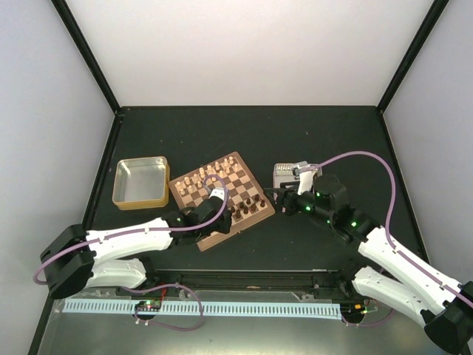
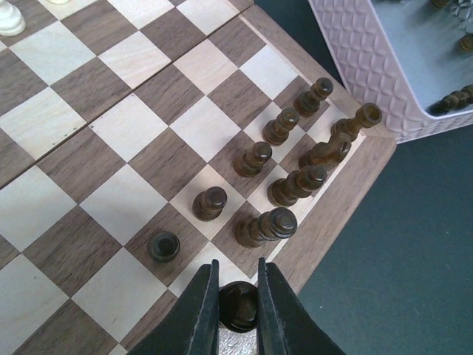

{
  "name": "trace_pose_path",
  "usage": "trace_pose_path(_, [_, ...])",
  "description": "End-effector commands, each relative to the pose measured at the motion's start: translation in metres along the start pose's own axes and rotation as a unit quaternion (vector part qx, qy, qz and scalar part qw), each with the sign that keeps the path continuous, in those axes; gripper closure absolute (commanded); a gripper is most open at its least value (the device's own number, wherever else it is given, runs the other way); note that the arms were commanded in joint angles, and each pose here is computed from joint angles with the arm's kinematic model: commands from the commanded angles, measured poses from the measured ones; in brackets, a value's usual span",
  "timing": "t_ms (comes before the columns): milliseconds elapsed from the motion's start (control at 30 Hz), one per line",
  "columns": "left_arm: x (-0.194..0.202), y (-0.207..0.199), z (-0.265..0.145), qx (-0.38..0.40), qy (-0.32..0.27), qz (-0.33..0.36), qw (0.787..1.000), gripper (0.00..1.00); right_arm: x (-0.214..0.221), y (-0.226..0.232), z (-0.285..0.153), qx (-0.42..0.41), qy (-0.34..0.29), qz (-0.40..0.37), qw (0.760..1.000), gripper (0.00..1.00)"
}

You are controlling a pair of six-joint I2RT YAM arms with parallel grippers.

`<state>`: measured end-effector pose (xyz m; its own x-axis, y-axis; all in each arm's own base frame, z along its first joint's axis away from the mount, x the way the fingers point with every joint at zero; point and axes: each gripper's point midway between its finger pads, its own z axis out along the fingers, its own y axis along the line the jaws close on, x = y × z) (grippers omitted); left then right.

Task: Set up the chess pieces on the board
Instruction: Place the chess piece on the chessboard.

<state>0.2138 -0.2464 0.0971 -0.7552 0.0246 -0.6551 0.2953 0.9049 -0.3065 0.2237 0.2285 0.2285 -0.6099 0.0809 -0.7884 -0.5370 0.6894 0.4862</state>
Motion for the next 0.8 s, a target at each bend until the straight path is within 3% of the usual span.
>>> trace_pose_path(0, [-0.006,-0.0071,0.0049,0.004,-0.01,-0.01,1.0,0.98,-0.0049,-0.0025,-0.0027,0.008,-0.015,-0.002,1.0,0.24])
trace_pose_path(767, [-0.0049,0.0007,0.0134,-0.025,-0.01,-0.014,1.0,0.92,-0.0029,-0.0015,-0.0074,0.004,-0.016,-0.007,1.0,0.24])
